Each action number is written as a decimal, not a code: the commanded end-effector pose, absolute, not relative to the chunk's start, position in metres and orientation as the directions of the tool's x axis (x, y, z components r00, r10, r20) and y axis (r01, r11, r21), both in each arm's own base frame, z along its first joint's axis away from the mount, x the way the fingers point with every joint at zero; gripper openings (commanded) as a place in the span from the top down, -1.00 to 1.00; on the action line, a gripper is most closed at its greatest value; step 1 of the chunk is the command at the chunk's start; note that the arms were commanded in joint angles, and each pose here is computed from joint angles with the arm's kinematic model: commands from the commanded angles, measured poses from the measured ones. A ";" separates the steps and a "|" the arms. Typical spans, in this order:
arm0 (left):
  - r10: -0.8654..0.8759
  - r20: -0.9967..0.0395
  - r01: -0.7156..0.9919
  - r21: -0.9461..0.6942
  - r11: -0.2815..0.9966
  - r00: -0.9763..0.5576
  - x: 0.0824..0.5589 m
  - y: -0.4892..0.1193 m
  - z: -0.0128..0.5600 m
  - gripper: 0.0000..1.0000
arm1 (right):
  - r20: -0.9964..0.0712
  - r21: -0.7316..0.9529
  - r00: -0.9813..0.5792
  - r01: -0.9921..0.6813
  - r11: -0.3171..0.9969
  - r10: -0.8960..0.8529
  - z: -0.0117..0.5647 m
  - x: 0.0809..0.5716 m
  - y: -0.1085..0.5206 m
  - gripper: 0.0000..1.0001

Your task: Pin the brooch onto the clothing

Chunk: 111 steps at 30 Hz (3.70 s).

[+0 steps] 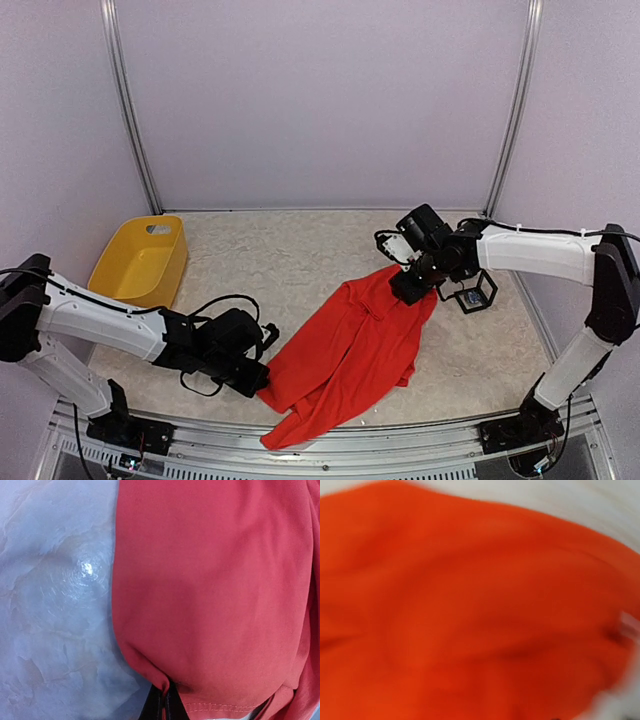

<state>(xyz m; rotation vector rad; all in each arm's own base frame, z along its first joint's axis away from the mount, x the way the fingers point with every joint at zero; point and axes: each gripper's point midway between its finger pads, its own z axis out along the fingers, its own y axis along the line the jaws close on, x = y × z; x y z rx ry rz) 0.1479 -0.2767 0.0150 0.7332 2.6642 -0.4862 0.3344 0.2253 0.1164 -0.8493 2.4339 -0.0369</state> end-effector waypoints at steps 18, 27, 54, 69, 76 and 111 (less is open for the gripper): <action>0.424 -0.437 0.537 -0.172 0.826 -0.793 0.157 -0.265 0.027 1.00 | -0.531 -0.283 -0.552 -0.599 0.749 -0.642 0.053 0.364 0.282 0.59; 0.405 -0.482 0.519 -0.129 0.845 -0.777 0.168 -0.258 0.042 1.00 | -0.551 -0.267 -0.609 -0.519 0.812 -0.570 0.065 0.380 0.263 1.00; 0.067 -0.993 0.325 0.033 0.945 -0.096 0.189 -0.155 0.516 1.00 | -0.968 -0.247 0.190 -0.637 0.730 -0.162 0.586 0.211 0.188 1.00; 0.187 -0.981 0.172 0.178 0.969 -0.041 0.277 -0.158 0.517 1.00 | -0.939 -0.342 0.081 -0.341 0.876 -0.335 0.555 0.335 0.187 1.00; 0.220 -0.973 0.128 0.211 0.969 -0.064 0.350 -0.156 0.517 1.00 | -0.937 -0.347 0.146 -0.264 0.900 -0.318 0.592 0.386 0.175 1.00; 0.222 -0.894 0.361 0.073 0.930 -0.390 0.315 -0.184 0.335 1.00 | -0.915 -0.066 -0.250 -0.683 0.727 -0.318 0.373 0.341 0.227 1.00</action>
